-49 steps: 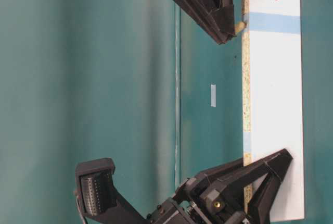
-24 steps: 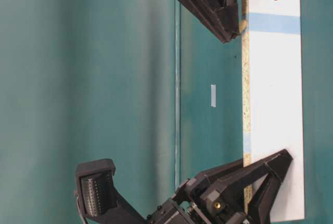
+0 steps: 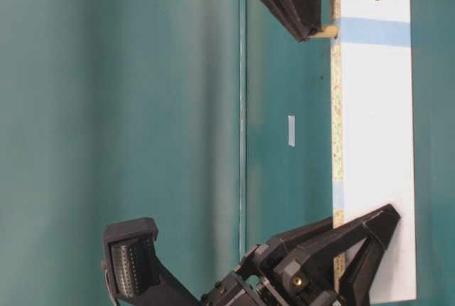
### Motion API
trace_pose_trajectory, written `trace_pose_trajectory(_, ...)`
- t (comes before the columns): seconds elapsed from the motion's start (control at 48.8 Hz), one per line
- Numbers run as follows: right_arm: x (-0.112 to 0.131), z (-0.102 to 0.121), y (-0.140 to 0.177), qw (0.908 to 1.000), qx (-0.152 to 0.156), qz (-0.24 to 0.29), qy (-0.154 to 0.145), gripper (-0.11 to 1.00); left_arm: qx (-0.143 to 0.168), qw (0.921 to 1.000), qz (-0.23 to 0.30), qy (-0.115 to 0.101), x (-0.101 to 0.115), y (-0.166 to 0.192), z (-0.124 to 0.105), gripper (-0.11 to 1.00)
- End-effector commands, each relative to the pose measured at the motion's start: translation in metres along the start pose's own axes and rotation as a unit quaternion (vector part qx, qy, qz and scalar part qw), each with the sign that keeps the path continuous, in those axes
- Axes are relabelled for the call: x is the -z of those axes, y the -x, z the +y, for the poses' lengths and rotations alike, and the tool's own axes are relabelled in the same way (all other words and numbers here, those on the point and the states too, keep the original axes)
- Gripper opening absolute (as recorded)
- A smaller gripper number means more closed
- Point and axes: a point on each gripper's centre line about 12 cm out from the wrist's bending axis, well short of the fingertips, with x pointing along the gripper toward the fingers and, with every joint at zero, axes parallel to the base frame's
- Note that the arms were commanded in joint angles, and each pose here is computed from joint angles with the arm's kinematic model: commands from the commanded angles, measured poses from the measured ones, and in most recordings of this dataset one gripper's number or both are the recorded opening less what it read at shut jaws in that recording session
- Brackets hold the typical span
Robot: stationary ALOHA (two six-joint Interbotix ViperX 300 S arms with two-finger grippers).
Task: Move the wooden board into place and insert the rod into its hole.
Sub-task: 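Press the dowel down into the hole with the right gripper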
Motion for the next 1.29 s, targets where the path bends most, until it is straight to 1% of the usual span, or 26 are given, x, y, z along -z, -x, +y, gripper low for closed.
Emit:
trace_pose_trajectory(0.0, -0.002, 0.0, 0.002, 1.0, 0.0, -0.004, 0.0, 0.1, 0.002, 1.0, -0.007, 0.002, -0.004, 0.003, -0.001, 0.21)
trace_pose_trajectory(0.246, 0.003, 0.0, 0.006, 1.0, 0.002, 0.006, -0.002, 0.1, 0.002, 1.0, -0.007, 0.002, -0.006, 0.003, -0.002, 0.21)
trace_pose_trajectory(0.451, 0.001, 0.0, 0.0, 0.9999, 0.004, 0.011, 0.001, 0.1, 0.002, 1.0, -0.006, 0.002, -0.006, 0.003, -0.002, 0.21)
trace_pose_trajectory(0.677, 0.009, 0.002, -0.005, 0.9986, 0.006, 0.052, 0.006, 0.1, 0.002, 1.0, -0.007, 0.002, -0.006, 0.003, -0.002, 0.21)
trace_pose_trajectory(0.882, 0.016, 0.004, -0.003, 0.9969, 0.008, 0.079, 0.001, 0.1, 0.002, 1.0, -0.005, 0.001, -0.005, 0.003, -0.001, 0.21)
trace_pose_trajectory(1.046, 0.012, 0.004, -0.005, 0.9963, 0.011, 0.085, 0.004, 0.1, 0.002, 1.0, -0.008, 0.002, -0.007, 0.003, -0.002, 0.21)
trace_pose_trajectory(1.272, 0.016, 0.003, -0.007, 0.9898, 0.027, 0.139, 0.009, 0.1, 0.002, 1.0, -0.008, -0.001, -0.007, 0.003, -0.002, 0.21)
